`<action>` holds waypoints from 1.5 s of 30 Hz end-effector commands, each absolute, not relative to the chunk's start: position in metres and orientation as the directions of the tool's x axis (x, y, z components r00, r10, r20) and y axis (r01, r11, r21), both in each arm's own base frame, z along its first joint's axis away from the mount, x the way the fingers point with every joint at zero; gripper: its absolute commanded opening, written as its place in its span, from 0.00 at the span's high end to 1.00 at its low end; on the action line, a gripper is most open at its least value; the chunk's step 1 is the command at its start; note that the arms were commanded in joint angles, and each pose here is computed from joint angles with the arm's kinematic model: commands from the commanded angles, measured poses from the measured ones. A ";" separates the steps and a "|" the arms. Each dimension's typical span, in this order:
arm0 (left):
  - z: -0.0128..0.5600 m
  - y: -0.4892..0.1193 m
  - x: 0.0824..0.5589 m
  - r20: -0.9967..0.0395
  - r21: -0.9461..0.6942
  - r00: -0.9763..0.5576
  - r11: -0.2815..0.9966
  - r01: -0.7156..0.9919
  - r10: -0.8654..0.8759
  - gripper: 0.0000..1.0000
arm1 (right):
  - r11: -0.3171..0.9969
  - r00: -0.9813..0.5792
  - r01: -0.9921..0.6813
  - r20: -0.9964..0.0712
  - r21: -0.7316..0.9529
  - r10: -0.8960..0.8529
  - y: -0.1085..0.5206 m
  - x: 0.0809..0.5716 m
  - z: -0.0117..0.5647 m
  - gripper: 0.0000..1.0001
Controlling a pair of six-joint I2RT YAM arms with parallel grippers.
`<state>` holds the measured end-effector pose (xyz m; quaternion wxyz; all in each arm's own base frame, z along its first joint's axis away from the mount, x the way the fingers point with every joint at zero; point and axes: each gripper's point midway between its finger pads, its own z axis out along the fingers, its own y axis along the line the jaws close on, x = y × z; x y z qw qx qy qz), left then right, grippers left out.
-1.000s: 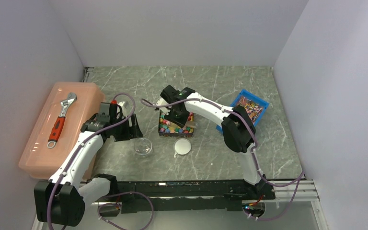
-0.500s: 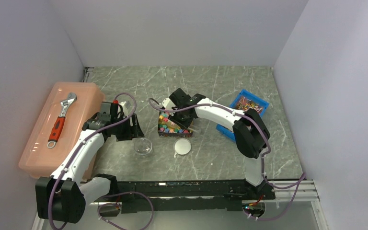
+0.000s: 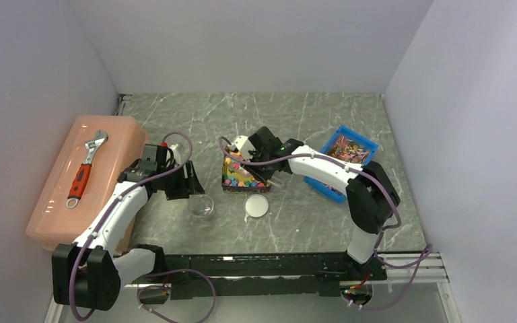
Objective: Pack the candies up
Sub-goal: Scoop the fake candies from the storage box, then move the packing bottle to the center of the board.
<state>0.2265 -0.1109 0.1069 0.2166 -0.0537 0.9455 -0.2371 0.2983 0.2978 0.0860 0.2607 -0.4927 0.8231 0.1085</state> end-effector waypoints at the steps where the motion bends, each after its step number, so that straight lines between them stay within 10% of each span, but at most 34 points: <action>1: 0.108 -0.116 0.229 -0.384 -0.504 -0.896 0.864 0.001 -0.223 0.32 | 0.509 -0.334 -0.857 -0.667 -0.079 -0.666 0.310 0.306 0.120 1.00; 45: 0.122 -0.086 0.221 -0.402 -0.355 -0.884 0.931 -0.088 -0.237 0.45 | 0.513 -0.304 -0.858 -0.782 -0.024 -0.544 0.287 0.257 0.157 1.00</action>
